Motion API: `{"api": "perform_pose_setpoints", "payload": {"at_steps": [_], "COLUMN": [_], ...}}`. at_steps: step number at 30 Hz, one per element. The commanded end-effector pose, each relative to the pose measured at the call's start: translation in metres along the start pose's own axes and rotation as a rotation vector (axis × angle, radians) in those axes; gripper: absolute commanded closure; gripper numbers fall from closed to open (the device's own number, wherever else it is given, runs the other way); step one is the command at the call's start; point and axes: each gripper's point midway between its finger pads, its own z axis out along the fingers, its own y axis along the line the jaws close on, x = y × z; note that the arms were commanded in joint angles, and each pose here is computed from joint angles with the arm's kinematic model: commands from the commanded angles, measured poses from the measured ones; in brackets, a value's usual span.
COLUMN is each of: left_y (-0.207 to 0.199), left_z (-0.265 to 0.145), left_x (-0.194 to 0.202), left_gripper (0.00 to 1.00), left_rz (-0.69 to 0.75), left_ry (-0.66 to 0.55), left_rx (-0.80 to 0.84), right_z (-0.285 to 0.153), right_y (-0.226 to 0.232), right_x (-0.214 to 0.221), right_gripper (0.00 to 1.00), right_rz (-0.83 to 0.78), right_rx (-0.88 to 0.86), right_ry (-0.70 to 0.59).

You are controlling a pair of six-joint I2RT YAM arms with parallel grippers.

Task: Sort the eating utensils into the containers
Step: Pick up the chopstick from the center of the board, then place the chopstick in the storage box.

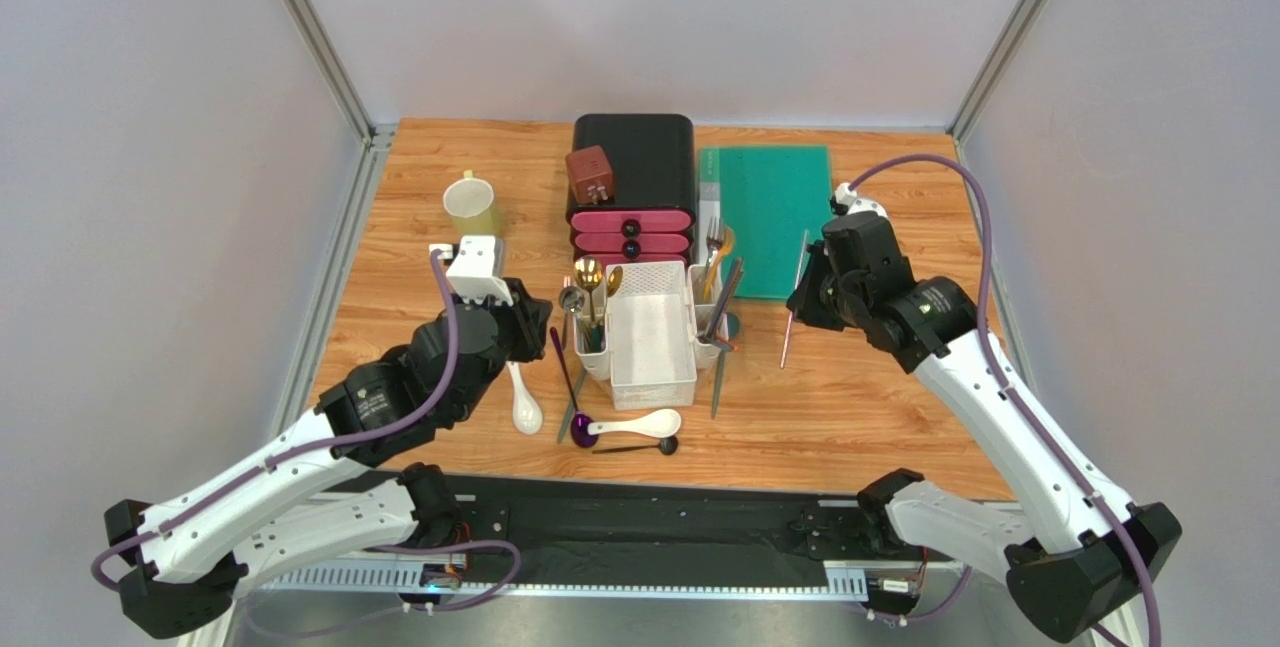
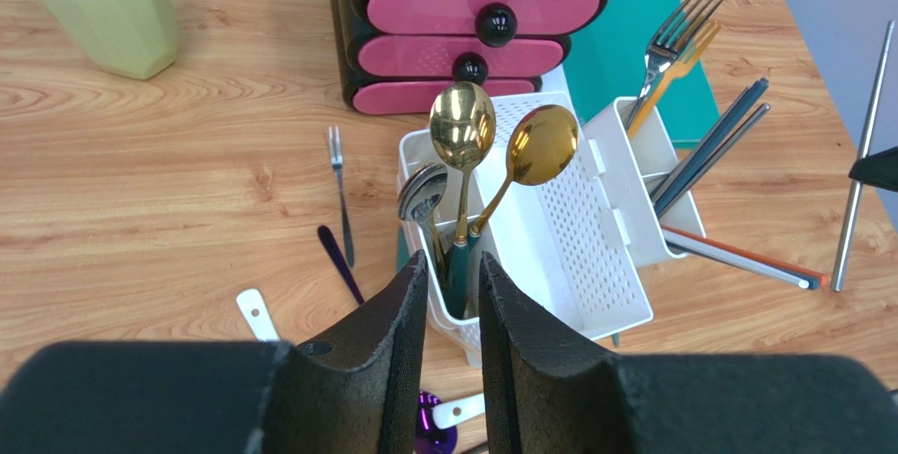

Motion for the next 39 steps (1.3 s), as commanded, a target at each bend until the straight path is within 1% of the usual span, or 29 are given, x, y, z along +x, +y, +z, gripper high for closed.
{"api": "perform_pose_setpoints", "payload": {"at_steps": [1,4,5,7,8,9,11,12,13,15,17,20,26,29,30,32,37,39], "left_y": [0.001,0.001,0.001,0.0,-0.001,-0.001,-0.001,-0.001,0.0,0.0,-0.001,0.0,-0.003,-0.003,-0.002,-0.002,-0.003,-0.003], "left_z": [-0.002,0.0,0.001,0.001,0.002,0.003,0.004,0.004,0.004,0.005,0.004,0.004,0.006,0.008,0.008,0.009,0.01,0.009], "left_x": [-0.006,-0.007,-0.007,-0.007,-0.005,-0.004,-0.002,-0.001,0.0,0.003,0.001,0.001,0.005,0.007,0.008,0.01,0.009,0.01], "left_gripper": [0.7,0.69,0.7,0.7,0.7,0.7,0.7,0.7,0.7,0.7,0.7,0.7,0.7,0.71,0.7,0.71,0.71,0.71], "left_rz": [-0.012,-0.007,-0.005,-0.003,-0.003,-0.004,-0.006,-0.006,-0.005,0.001,0.003,0.002,0.004,0.001,0.0,0.005,0.011,0.008], "left_ry": [-0.014,-0.016,-0.015,-0.011,-0.007,-0.004,0.001,0.004,0.005,0.013,0.014,0.013,0.028,0.034,0.034,0.036,0.038,0.04], "left_rx": [-0.008,-0.014,-0.017,-0.015,-0.015,-0.016,-0.018,-0.018,-0.019,-0.019,-0.014,-0.019,-0.016,-0.019,-0.021,-0.025,-0.022,-0.019], "right_z": [-0.024,-0.04,-0.046,-0.057,-0.06,-0.062,-0.058,-0.054,-0.044,-0.04,-0.043,-0.055,-0.062,-0.056,-0.048,-0.041,-0.01,-0.003], "right_y": [0.025,0.042,0.05,0.053,0.057,0.056,0.064,0.065,0.067,0.072,0.076,0.089,0.101,0.106,0.106,0.11,0.118,0.121], "right_x": [-0.019,-0.023,-0.032,-0.031,-0.039,-0.04,-0.03,-0.026,-0.017,-0.013,-0.02,-0.035,-0.057,-0.058,-0.055,-0.055,-0.044,-0.037], "right_gripper": [1.0,1.0,1.0,1.0,1.0,1.0,1.0,1.0,1.0,1.0,1.0,1.0,1.0,1.0,1.0,1.0,1.0,1.0], "right_rz": [-0.048,-0.084,-0.079,-0.08,-0.086,-0.087,-0.123,-0.133,-0.149,-0.177,-0.188,-0.208,-0.259,-0.274,-0.28,-0.284,-0.3,-0.325], "right_rx": [-0.124,-0.246,-0.295,-0.361,-0.39,-0.397,-0.456,-0.466,-0.476,-0.486,-0.486,-0.532,-0.531,-0.528,-0.52,-0.533,-0.533,-0.533], "right_ry": [-0.1,-0.152,-0.206,-0.262,-0.317,-0.335,-0.32,-0.313,-0.275,-0.269,-0.299,-0.367,-0.395,-0.38,-0.364,-0.376,-0.329,-0.331]}}
